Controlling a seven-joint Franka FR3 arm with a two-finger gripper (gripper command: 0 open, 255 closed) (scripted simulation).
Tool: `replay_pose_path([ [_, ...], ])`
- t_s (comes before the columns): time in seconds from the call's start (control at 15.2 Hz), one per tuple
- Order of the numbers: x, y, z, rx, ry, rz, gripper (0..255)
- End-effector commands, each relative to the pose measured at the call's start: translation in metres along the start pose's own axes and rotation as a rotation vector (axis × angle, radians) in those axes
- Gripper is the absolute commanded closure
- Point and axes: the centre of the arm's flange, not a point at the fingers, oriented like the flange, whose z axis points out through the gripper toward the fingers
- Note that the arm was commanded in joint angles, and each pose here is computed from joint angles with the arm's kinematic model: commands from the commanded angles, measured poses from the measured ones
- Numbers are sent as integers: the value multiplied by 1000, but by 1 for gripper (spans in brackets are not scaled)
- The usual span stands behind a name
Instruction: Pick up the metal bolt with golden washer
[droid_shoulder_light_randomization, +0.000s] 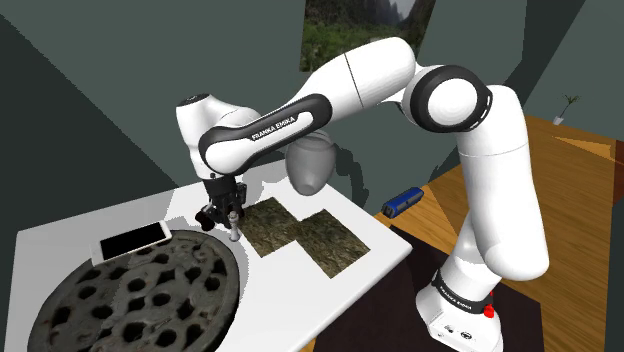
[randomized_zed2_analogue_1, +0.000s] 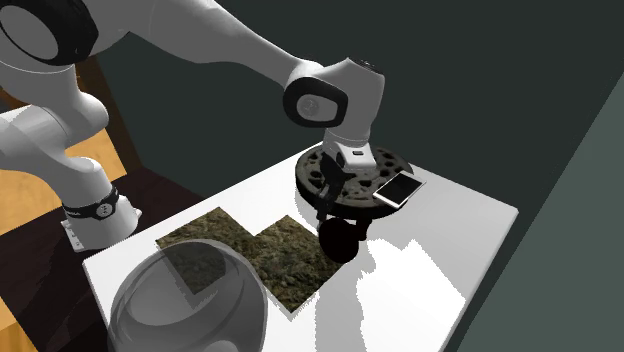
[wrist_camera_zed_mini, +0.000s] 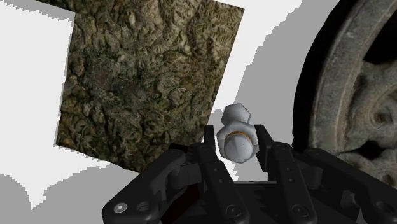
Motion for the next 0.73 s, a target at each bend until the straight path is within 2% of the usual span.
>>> replay_pose_path([
  [0.0,0,0,0,-1,-1,1,255],
  [0.2,0,0,1,-1,-1,0,255],
  [0.66,-5,5,-35,-1,-1,0,255],
])
